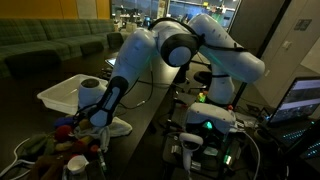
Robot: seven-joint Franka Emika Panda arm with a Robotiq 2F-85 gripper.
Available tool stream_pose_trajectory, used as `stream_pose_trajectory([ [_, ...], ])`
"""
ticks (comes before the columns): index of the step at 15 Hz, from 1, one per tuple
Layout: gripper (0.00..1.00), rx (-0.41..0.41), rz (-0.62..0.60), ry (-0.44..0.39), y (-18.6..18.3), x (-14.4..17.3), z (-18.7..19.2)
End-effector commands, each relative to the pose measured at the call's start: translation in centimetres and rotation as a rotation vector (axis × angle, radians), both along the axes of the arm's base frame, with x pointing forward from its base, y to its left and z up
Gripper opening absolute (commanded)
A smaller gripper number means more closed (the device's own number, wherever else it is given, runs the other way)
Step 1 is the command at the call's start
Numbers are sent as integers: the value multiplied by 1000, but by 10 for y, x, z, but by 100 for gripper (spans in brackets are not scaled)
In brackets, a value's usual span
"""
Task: Use the cloth to push the objects on the counter to the left, then put it in the box
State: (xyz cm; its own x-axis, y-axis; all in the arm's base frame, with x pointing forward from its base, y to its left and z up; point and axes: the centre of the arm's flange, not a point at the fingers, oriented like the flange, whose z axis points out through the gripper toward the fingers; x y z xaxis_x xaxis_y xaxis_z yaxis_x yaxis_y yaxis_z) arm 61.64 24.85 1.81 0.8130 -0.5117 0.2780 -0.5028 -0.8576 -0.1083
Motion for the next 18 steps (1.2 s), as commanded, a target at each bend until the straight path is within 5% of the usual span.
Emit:
stream_pose_trajectory([
  [1, 7, 5, 19, -16, 33, 5, -5],
  [8, 8, -62, 56, -65, 28, 4, -1],
  [18, 8, -230, -59, -128, -85, 20, -7],
])
